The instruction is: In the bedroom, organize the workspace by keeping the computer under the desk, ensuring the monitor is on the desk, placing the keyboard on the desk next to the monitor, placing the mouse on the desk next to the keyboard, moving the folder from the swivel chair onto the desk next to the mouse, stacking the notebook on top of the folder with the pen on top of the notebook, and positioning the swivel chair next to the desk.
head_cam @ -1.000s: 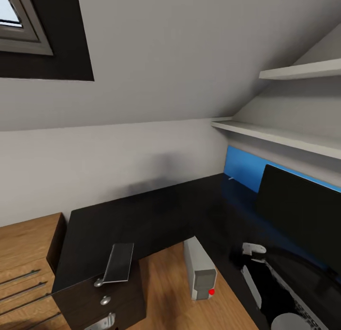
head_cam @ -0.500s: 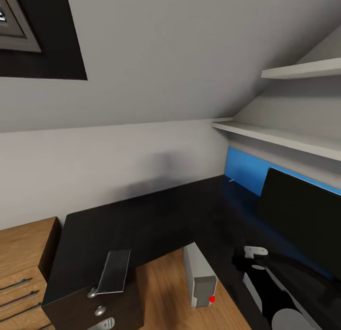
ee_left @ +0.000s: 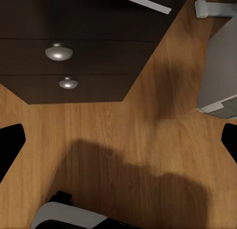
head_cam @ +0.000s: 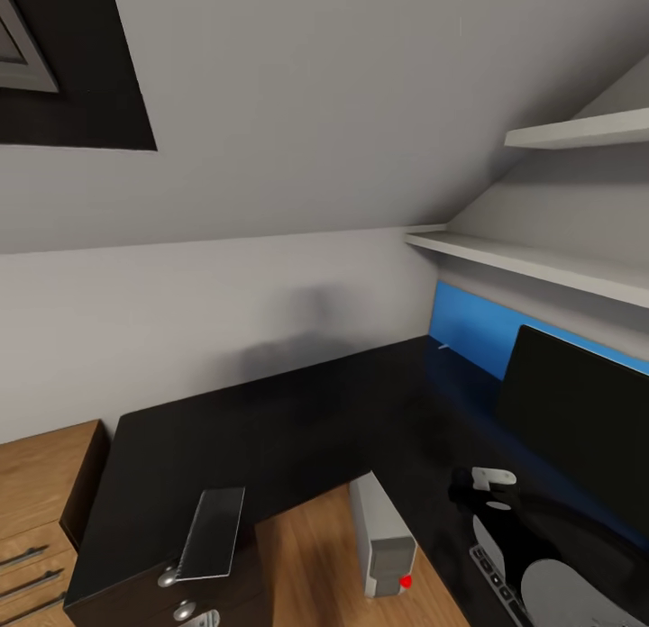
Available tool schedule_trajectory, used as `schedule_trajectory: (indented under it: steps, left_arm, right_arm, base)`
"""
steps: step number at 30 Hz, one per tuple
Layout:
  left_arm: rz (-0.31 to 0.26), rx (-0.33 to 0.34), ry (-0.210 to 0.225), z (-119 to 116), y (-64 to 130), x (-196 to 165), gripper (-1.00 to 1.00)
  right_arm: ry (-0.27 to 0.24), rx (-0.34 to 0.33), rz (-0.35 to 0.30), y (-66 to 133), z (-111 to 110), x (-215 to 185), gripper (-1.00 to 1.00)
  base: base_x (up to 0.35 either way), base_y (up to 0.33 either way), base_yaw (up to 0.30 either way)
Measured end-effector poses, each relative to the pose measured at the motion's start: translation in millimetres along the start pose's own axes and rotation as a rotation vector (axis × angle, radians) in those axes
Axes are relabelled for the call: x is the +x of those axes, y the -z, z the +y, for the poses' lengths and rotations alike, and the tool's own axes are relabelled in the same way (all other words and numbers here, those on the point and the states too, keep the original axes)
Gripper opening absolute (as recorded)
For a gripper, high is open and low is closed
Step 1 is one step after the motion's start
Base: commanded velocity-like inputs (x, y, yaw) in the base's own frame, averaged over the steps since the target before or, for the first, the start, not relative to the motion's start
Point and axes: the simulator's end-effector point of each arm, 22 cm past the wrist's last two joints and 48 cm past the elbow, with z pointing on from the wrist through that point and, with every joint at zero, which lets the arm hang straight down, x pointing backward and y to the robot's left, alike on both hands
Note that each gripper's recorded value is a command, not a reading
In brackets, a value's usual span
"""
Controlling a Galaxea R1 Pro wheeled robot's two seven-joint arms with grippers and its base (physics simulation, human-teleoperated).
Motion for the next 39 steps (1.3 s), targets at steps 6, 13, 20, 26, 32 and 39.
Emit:
schedule_trajectory:
  steps: [6, 13, 20, 26, 32, 39]
  left_arm:
    - [0.031, 0.0, -0.012, 0.9, -2.3, 15.1, 1.0]
    - [0.075, 0.019, -0.021, 1.0, -4.8, 36.0, 1.0]
    - [0.122, 0.0, -0.028, 11.1, -9.2, 59.2, 1.0]
    - [0.142, -0.009, -0.032, 14.6, -14.3, 70.0, 1.0]
    - [0.148, -0.012, -0.033, 15.8, -19.3, 73.9, 1.0]
    - [0.149, -0.014, -0.033, 15.7, -25.1, 75.4, 1.0]
  right_arm:
    - [-0.003, -0.016, -0.016, -1.4, 2.8, -1.8, -1.0]
    - [0.001, -0.028, -0.04, -3.5, -6.3, -1.2, -1.0]
    - [0.002, -0.028, -0.042, -6.1, -7.5, 1.2, -1.0]
    - [0.0, -0.03, -0.043, -10.3, -5.6, 2.5, -1.0]
    - [0.003, -0.15, -0.047, -12.4, 21.2, 2.5, -1.0]
    - [0.005, -0.168, -0.063, -17.0, 25.4, 0.6, -1.0]
  base:
    - [0.008, 0.0, 0.0]
    - [0.0, 0.0, 0.0]
    - [0.0, 0.0, 0.0]
    - [0.0, 0.0, 0.0]
    - [0.0, 0.0, 0.0]
    - [0.0, 0.0, 0.0]
